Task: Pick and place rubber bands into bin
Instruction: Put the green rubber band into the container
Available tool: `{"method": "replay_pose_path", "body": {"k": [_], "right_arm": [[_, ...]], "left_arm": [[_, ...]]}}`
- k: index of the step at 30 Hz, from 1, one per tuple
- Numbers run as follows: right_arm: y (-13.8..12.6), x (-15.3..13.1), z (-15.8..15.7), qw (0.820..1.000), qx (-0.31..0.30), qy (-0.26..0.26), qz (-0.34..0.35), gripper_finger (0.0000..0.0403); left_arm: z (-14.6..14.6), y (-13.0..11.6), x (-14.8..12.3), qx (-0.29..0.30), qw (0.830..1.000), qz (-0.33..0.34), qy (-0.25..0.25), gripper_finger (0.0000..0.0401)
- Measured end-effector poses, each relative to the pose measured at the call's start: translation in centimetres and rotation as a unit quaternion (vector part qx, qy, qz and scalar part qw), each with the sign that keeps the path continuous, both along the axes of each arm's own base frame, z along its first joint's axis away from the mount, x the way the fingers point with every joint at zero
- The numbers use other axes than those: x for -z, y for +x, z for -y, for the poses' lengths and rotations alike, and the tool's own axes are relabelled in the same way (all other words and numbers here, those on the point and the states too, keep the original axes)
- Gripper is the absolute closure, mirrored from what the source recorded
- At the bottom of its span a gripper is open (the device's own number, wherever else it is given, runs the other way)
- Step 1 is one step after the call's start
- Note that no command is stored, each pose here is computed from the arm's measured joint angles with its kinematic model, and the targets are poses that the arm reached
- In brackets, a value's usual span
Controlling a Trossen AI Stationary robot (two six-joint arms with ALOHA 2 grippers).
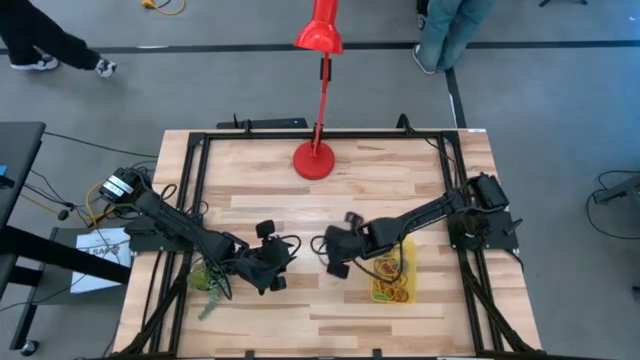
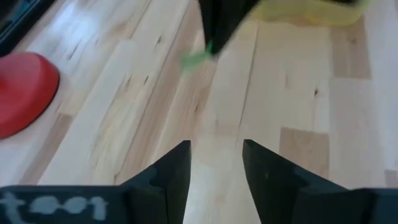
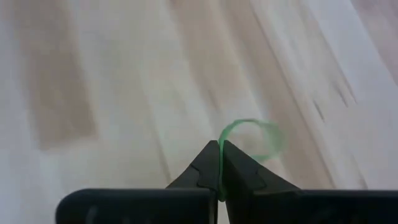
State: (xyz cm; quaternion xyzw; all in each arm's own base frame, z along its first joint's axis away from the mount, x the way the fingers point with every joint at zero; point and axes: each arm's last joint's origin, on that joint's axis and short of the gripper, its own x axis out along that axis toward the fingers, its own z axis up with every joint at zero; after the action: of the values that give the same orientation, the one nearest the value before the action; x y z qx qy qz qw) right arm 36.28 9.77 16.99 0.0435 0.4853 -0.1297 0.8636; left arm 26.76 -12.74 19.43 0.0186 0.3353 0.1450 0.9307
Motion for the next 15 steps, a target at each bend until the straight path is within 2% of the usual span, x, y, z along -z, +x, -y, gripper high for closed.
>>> {"method": "replay_pose_path", "body": {"k": [5,10,12,15], "right_arm": [[-3.8,-1.7,0.5,0.991,0.075,-0.002,-0.11,0.0401],[-9.5,-5.3,-1.0,0.968,0.163,0.009,-0.191,0.0402],[-11.4,-6.4,-2.2,0.961,0.189,0.015,-0.201,0.0402],[-13.3,-6.9,-4.1,0.963,0.207,-0.012,-0.173,0.0399]], "left_arm": [[-0.1,-0.1,0.1,-0.004,1.0,-0.008,0.007,0.0262],[-0.1,-0.2,0.1,-0.005,1.0,-0.008,0.008,0.0262],[-0.1,-0.2,0.1,-0.005,1.0,-0.009,0.008,0.0262],[-0.1,-0.2,0.1,-0.006,1.0,-0.008,0.01,0.0262]]}}
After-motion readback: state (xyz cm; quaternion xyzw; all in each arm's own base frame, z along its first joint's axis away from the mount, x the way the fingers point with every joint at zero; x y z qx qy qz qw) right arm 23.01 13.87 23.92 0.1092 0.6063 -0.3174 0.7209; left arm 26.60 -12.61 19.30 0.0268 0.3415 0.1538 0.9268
